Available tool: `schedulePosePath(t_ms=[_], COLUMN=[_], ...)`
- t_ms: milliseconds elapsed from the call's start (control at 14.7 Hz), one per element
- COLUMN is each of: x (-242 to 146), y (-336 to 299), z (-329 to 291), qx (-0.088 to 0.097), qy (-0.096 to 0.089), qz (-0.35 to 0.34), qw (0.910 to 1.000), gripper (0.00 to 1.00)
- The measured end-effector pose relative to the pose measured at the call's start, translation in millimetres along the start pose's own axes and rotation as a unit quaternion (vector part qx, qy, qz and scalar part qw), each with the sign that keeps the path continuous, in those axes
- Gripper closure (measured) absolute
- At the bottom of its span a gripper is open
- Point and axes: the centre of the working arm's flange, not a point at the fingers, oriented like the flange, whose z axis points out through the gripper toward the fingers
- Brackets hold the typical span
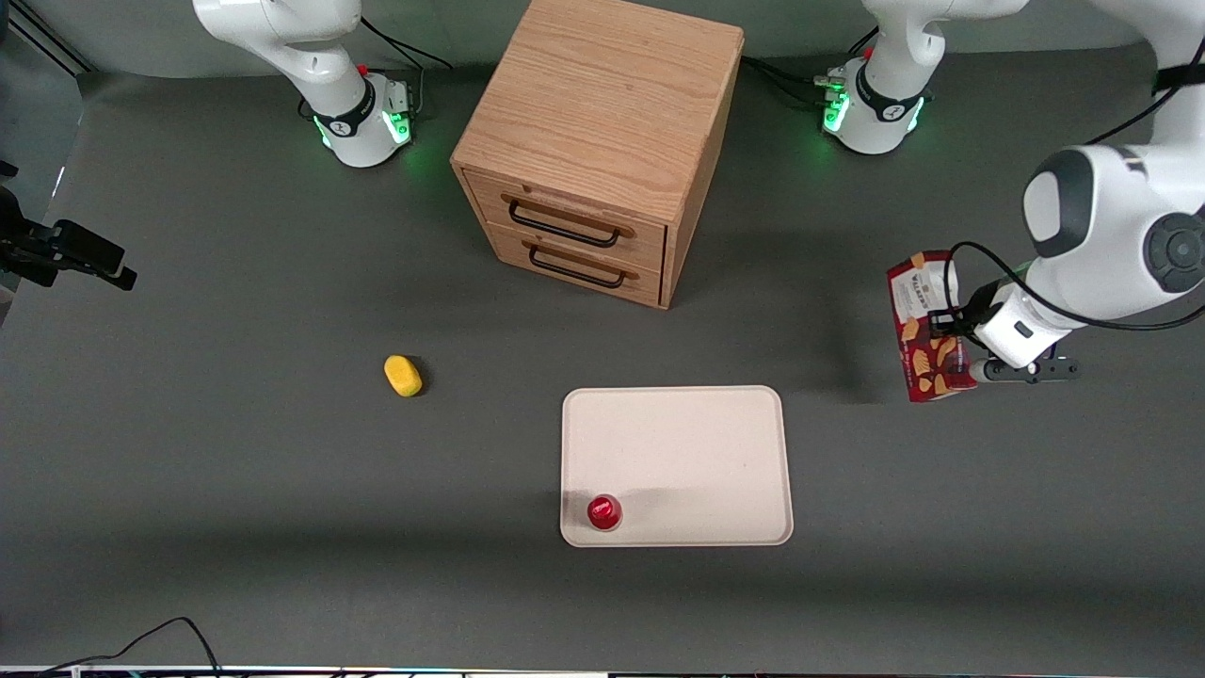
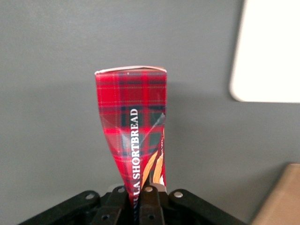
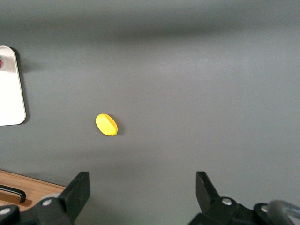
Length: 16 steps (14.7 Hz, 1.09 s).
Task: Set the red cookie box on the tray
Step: 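Carry the held box over the white tray and lower it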
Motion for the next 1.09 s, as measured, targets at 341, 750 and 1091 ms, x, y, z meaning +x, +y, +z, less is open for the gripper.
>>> schedulePosePath(t_ms=[341,750,1091], x=[-4.5,89.2,111.6], y=[171.4,221.2,228.1], z=[-28.5,106.0,165.8], qx=[0.016,0.015,-0.001], qy=[0.032,0.086,0.111], qz=[-0.104,-0.1,-0.085], qw=[0.9939,0.9912,0.9902], gripper=[0.96,0.96,0.96])
